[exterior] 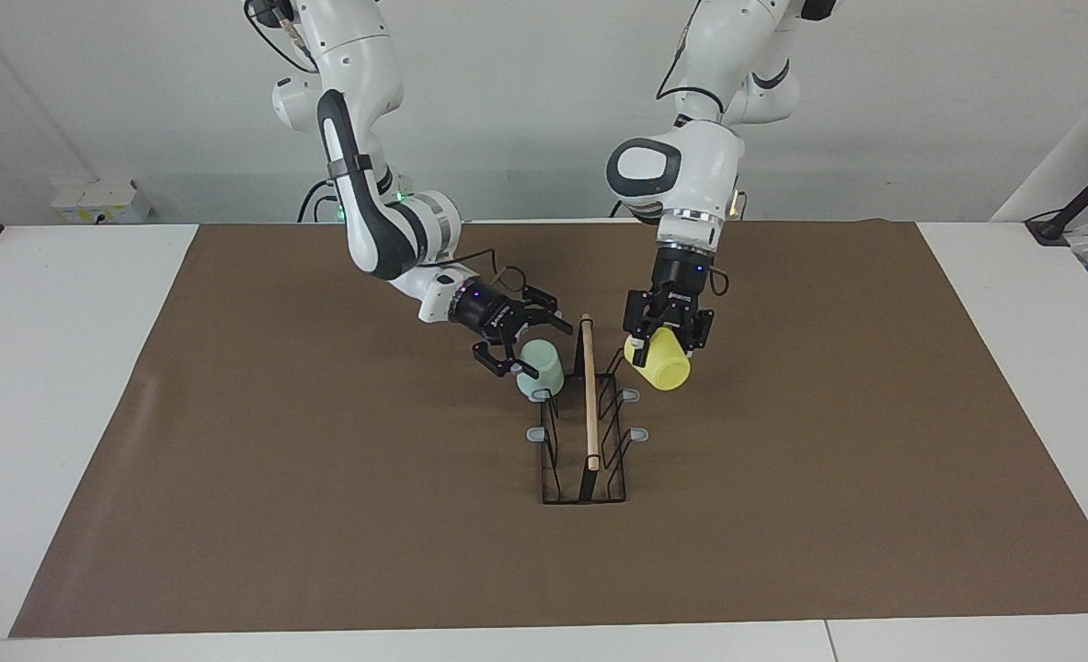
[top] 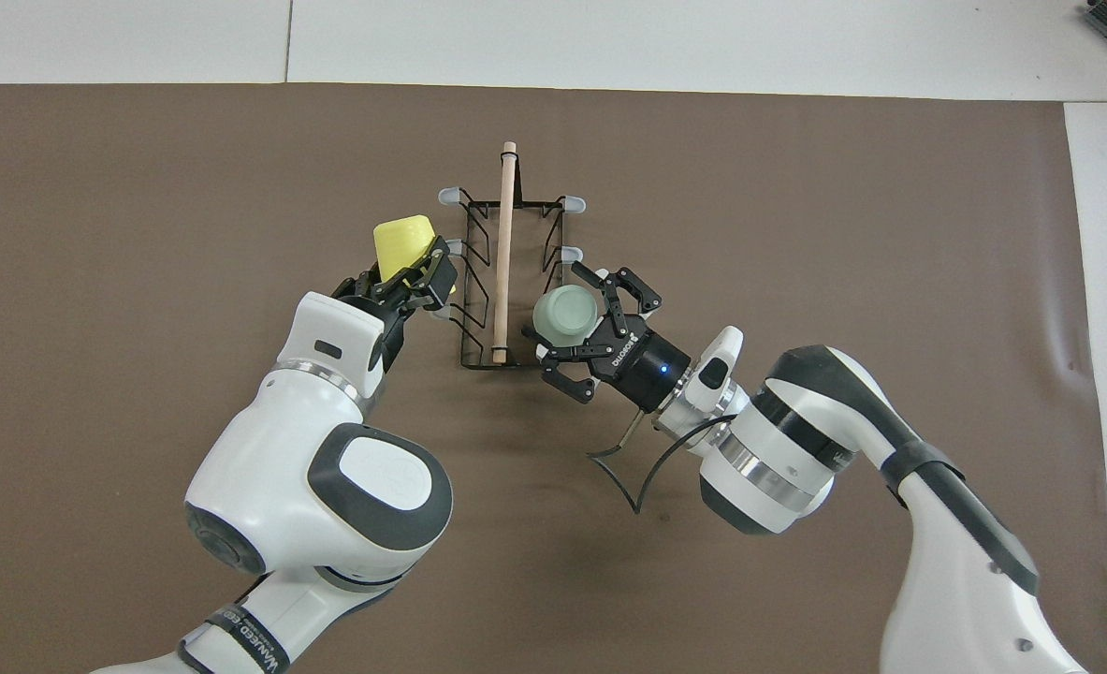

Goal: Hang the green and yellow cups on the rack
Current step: 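Carry the yellow cup onto a rack peg while the right gripper hangs the green cup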

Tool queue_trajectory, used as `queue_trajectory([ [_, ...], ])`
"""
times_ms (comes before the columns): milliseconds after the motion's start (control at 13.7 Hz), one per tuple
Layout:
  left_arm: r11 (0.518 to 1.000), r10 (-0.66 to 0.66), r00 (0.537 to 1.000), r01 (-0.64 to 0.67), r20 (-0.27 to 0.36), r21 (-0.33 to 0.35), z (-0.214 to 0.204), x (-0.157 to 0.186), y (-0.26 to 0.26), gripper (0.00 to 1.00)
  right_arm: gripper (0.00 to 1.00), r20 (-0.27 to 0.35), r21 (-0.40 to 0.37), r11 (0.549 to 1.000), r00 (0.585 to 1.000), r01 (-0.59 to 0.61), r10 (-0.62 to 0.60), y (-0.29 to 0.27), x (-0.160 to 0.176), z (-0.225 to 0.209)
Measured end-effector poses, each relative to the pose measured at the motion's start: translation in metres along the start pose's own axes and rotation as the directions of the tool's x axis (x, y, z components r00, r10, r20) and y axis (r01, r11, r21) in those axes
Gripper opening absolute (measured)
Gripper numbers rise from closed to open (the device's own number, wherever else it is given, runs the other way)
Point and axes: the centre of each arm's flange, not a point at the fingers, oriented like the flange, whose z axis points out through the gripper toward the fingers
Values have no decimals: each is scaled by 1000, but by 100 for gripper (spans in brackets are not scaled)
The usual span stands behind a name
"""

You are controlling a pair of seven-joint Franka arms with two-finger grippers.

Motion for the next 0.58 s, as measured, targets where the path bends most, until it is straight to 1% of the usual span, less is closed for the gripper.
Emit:
queue_trajectory([
  [146,1000,6,1000,-6,9,-2,1,-6,2,70,99,8,-4,1000,1000,0,0,1,-1,-1],
  [291,1000,12,1000,-12,21,6,2,-12,-1,70,99,38,-21,1000,999,1,0,4,-4,-4],
  [437,1000,21,999,-22,38,17,4,-20,-6,70,99,111,-58,998,994,5,2,8,-8,-11],
  [582,999,37,998,-38,56,19,4,-31,-6,70,99,172,-95,995,985,19,-2,13,-1,-13],
])
